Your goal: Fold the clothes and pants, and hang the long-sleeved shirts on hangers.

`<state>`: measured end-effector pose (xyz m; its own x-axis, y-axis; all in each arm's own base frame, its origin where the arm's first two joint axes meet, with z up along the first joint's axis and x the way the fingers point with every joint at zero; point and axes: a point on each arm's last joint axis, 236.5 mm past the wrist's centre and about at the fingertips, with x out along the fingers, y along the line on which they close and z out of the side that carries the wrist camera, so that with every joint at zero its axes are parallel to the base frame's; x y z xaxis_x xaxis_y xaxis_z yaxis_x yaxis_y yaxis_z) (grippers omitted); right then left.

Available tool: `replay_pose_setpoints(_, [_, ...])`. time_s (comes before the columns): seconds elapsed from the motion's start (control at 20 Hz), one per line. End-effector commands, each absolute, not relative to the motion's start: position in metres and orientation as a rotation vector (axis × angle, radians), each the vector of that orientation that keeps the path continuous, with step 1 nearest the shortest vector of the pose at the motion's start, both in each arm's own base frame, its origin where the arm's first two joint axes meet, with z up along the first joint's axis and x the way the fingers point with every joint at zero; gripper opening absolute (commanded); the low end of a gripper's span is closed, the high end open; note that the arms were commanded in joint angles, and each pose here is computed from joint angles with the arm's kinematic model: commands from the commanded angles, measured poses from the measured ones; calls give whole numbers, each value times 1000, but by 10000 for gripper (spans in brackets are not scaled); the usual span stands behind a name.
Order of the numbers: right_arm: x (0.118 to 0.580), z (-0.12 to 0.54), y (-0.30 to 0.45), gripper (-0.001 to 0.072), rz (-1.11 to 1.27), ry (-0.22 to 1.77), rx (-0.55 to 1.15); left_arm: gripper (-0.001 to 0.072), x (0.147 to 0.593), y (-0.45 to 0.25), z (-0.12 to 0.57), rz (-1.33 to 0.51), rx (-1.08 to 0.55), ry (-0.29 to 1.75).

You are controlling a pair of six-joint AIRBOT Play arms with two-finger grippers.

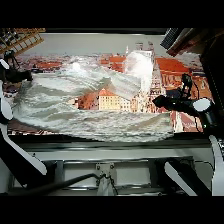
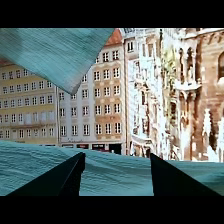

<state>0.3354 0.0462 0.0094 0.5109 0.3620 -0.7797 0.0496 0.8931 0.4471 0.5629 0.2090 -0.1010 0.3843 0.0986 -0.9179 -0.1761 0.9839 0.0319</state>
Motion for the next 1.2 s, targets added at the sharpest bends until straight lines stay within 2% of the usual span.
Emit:
replay_pose_setpoints(0.0, [341,12,47,468,184,1004,462,302,559,208,-109,171,-81,1188])
replay_pose_setpoints(0.15, [351,8,40,444,124,992,529,37,559,207,-98,170,-77,1178])
replay_pose_setpoints(0.2, [352,0,40,444,111,1018,551,18,561,207,-91,170,-74,1168])
replay_pose_setpoints(0.45, [382,-50,64,447,135,1165,702,18,556,197,-71,156,-71,1173])
replay_pose_setpoints(0.8, [419,-87,148,446,270,1284,607,18,554,194,-60,151,-70,1174])
replay_pose_setpoints(1.15, [423,-106,163,441,268,1336,625,18,559,196,-55,154,-83,1142])
